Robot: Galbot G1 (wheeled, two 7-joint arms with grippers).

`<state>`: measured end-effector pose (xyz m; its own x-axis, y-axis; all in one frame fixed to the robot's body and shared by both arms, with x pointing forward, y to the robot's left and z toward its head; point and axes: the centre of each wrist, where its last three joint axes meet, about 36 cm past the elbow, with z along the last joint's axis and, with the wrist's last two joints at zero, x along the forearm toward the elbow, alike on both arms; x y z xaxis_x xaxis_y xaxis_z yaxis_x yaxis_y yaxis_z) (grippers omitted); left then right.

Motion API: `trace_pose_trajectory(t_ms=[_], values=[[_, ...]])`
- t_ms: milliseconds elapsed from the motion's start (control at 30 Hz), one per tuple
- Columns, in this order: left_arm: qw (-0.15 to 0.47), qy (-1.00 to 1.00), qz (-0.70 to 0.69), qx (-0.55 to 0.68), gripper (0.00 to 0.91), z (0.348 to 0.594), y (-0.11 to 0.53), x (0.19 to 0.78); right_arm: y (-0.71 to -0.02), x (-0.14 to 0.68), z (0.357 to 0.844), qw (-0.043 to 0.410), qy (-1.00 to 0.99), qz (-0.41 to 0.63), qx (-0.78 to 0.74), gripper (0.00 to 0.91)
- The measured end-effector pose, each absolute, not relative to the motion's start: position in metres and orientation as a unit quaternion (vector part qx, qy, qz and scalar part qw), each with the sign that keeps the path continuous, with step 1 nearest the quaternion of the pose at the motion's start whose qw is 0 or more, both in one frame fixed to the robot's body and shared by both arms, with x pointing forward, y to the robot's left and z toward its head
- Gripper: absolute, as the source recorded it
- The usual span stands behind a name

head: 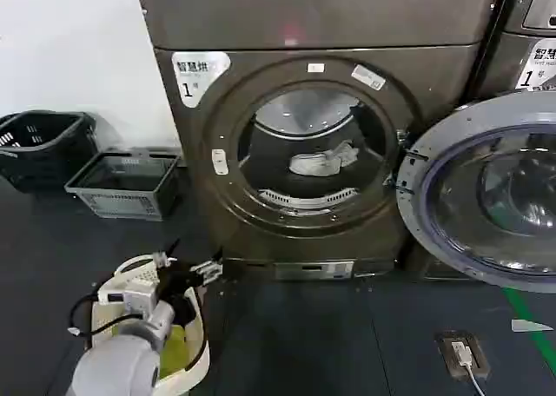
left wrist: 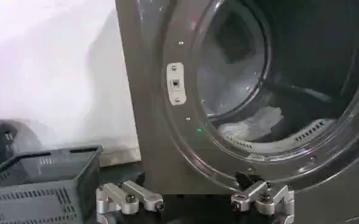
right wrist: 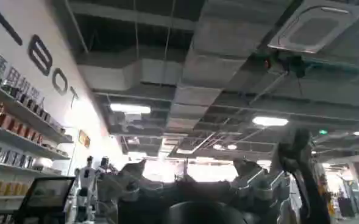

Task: Grasp the clothes from the dryer.

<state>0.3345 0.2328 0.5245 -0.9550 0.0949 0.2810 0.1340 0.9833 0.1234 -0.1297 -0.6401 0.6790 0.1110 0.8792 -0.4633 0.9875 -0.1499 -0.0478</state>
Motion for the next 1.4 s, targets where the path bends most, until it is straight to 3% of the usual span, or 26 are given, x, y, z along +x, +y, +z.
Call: trace_pose_trajectory(t_ms=[1400], values=[[0.142, -0.986, -0.061, -0.062, 0.907, 0.522, 0.227, 0.332, -0.656, -0.114, 0.665, 0.144, 0.633, -0.202, 0.733, 0.907]])
